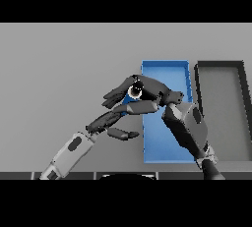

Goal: Pick up the blue pipe and place it into the blue bin.

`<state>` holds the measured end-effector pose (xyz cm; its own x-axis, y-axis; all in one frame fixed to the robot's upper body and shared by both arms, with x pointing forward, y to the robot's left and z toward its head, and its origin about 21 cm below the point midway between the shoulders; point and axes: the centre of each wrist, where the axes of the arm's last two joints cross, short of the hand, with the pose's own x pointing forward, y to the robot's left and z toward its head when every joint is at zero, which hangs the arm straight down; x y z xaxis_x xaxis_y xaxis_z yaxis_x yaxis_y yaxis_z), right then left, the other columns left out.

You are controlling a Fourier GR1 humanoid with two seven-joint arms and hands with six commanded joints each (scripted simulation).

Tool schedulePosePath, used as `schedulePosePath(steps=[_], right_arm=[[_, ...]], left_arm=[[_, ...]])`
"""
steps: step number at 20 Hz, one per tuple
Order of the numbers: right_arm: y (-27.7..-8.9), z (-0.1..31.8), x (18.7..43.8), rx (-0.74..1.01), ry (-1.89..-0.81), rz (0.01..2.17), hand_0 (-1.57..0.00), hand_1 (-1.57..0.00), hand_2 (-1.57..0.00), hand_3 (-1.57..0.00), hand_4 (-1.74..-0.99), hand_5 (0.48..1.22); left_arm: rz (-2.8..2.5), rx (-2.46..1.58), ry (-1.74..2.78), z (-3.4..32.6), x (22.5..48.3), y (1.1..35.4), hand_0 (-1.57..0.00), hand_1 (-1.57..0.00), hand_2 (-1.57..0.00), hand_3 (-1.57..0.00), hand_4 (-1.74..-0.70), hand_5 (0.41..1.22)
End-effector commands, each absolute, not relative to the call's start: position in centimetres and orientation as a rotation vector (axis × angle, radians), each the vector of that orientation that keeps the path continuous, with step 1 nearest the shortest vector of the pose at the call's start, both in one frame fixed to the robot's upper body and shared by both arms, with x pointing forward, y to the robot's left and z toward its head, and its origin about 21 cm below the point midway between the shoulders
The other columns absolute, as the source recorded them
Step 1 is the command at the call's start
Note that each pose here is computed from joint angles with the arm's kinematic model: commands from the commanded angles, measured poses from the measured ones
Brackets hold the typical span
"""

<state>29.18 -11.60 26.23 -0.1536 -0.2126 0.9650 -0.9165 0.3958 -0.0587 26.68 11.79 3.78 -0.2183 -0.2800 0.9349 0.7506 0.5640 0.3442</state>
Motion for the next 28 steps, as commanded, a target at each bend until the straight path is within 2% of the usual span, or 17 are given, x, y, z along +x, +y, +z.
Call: schedulePosePath(steps=[1,3,7,11,15,17,24,28], right_arm=[[-11.9,27.7,29.5,1.044,-1.651,0.833,-1.57,-1.57,-1.57,-1.57,-1.707,1.141],[-13.0,30.4,30.3,0.999,-1.762,0.817,-1.57,-1.57,-1.57,-1.57,-1.72,1.127],[-14.8,33.9,32.7,0.804,-1.881,0.661,-1.57,-1.57,-1.57,-1.57,-1.732,1.117],[-18.4,32.4,36.6,0.577,-1.824,0.513,-1.57,-1.57,-1.57,-1.57,-1.737,1.135],[-21.9,27.0,38.2,0.448,-1.666,0.359,-1.57,-1.57,-1.57,-1.57,-1.74,1.117],[-22.7,24.5,38.0,0.4,-1.603,0.328,-1.57,-1.57,-1.57,-1.57,-1.74,1.122],[-24.4,15.6,36.7,0.267,-1.265,0.221,-1.57,-1.57,-1.57,-1.57,-1.741,1.122],[-25.0,12.0,35.3,0.211,-1.108,0.255,-1.57,-1.57,-1.57,-1.57,-1.591,1.114]], left_arm=[[-0.998,-0.424,-1.512,3.9,26.6,11.4,0.0,0.0,0.0,0.0,-0.92,0.503],[-0.997,-0.428,-1.535,4.1,26.4,12.0,0.0,0.0,0.0,0.0,-0.91,0.502],[-1.0,-0.442,-1.528,3.8,26.0,12.5,0.0,0.0,0.0,0.0,-0.91,0.492],[-0.997,-0.442,-1.53,4.2,26.0,12.3,0.0,0.0,0.0,0.0,-0.91,0.487],[-0.988,-0.426,-1.516,4.1,26.6,12.7,0.0,0.0,0.0,0.0,-0.9,0.489],[-0.984,-0.427,-1.514,3.9,26.4,12.8,0.0,0.0,0.0,0.0,-0.89,0.483],[-0.978,-0.434,-1.534,4.3,26.2,12.4,0.0,0.0,0.0,0.0,-0.88,0.463],[-0.972,-0.429,-1.517,4.1,26.1,12.3,0.0,0.0,0.0,0.0,-0.88,0.46]])
